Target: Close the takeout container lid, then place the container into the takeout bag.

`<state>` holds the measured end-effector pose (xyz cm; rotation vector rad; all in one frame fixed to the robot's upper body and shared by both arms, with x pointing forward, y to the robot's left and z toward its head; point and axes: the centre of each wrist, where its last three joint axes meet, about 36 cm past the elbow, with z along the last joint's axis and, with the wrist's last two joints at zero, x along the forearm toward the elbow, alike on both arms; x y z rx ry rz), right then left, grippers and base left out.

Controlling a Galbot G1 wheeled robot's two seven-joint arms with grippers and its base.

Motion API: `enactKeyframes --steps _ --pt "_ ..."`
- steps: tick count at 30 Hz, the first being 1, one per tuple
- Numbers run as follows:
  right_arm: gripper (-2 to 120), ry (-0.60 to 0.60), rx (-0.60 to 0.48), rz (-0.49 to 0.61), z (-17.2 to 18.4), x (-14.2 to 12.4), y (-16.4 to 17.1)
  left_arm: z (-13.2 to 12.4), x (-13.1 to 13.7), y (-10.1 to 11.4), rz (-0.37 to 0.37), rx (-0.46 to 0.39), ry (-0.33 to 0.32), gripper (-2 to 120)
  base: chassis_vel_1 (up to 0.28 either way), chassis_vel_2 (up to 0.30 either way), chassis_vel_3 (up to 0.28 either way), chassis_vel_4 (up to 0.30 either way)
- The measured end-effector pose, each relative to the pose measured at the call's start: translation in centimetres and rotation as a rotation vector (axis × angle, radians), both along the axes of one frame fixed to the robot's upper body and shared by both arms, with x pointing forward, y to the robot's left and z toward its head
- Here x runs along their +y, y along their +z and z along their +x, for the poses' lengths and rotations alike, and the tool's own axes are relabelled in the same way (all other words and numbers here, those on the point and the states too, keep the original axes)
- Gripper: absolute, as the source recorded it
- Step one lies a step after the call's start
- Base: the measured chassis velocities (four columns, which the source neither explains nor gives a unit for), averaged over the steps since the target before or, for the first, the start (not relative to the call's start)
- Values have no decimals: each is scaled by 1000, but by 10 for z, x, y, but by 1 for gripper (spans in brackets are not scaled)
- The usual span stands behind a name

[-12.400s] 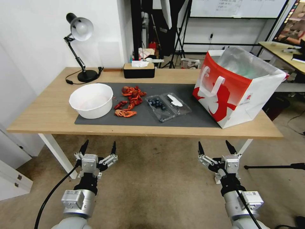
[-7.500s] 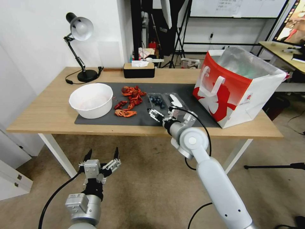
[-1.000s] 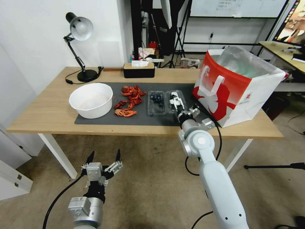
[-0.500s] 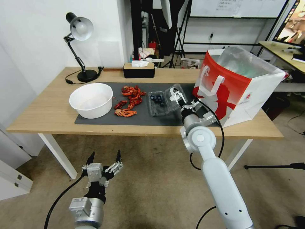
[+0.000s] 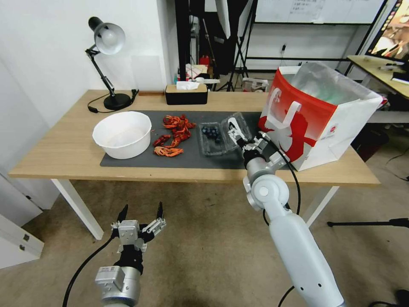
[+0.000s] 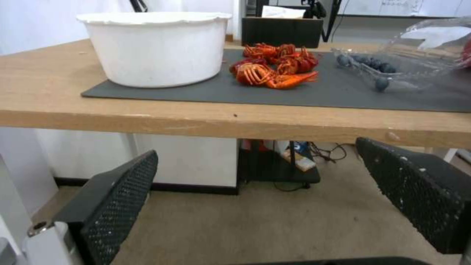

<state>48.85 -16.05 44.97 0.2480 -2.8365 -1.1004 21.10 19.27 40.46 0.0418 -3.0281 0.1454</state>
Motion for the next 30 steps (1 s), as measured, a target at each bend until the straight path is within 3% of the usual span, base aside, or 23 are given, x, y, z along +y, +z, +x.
enactKeyframes --steps 30 --pt "100 147 -96 -111 21 6 6 0 -1 -5 1 -2 8 100 0 0 0 0"
